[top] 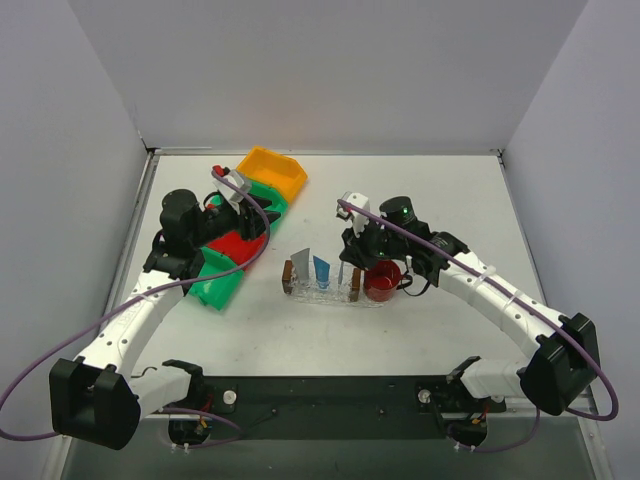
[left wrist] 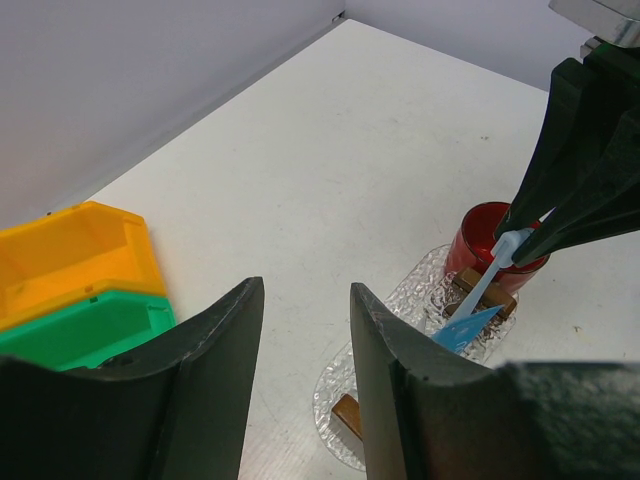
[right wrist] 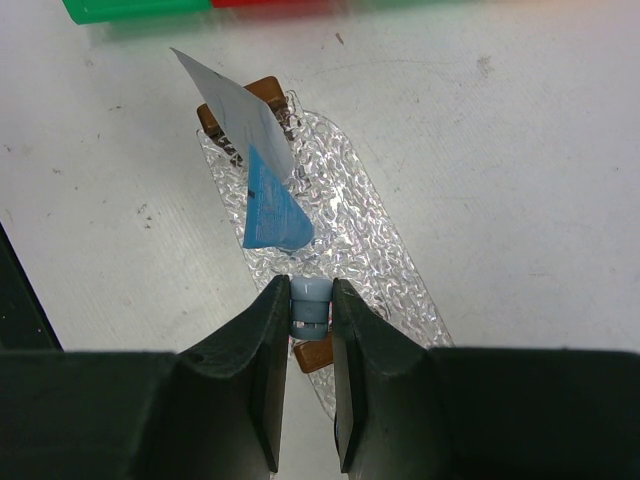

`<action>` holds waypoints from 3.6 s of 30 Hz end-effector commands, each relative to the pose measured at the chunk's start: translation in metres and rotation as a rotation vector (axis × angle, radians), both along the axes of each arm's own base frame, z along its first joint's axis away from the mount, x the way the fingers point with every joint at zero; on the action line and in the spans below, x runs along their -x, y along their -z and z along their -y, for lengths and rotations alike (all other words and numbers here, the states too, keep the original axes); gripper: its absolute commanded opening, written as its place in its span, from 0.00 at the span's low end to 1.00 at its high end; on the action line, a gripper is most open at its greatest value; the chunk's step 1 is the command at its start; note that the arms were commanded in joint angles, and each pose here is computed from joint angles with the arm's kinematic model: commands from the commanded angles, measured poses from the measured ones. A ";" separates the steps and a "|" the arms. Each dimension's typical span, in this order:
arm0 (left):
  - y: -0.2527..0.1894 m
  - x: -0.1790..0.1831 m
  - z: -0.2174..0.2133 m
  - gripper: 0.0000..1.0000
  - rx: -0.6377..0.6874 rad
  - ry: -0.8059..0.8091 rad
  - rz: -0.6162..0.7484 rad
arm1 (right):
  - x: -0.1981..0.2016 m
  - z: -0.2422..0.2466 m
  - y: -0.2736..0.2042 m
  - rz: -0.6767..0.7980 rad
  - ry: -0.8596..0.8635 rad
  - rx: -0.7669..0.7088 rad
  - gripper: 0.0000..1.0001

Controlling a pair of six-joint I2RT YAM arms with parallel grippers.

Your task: Prepare toiletry sets of a toothbrush and toothpaste on the tray

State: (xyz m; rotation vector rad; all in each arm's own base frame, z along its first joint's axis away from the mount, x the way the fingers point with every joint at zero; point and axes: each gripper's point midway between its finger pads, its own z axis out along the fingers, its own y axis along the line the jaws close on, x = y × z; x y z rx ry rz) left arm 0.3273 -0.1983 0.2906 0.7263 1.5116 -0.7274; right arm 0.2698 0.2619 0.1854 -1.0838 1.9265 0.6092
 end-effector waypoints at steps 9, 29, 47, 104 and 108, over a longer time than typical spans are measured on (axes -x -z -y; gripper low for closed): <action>-0.020 0.003 -0.002 0.50 0.021 0.011 0.071 | -0.004 -0.005 -0.007 0.031 -0.007 -0.003 0.12; -0.021 0.004 -0.001 0.50 0.020 0.019 0.074 | -0.019 0.002 -0.004 0.036 0.062 0.053 0.25; -0.019 0.006 -0.001 0.50 0.018 0.026 0.070 | -0.031 0.005 -0.005 0.050 0.110 0.087 0.28; -0.020 -0.017 -0.046 0.59 0.012 -0.239 0.066 | -0.067 0.095 -0.093 0.166 0.459 -0.049 0.45; -0.017 -0.019 -0.060 0.62 0.001 -0.278 0.057 | -0.068 0.126 -0.097 0.178 0.550 -0.066 0.47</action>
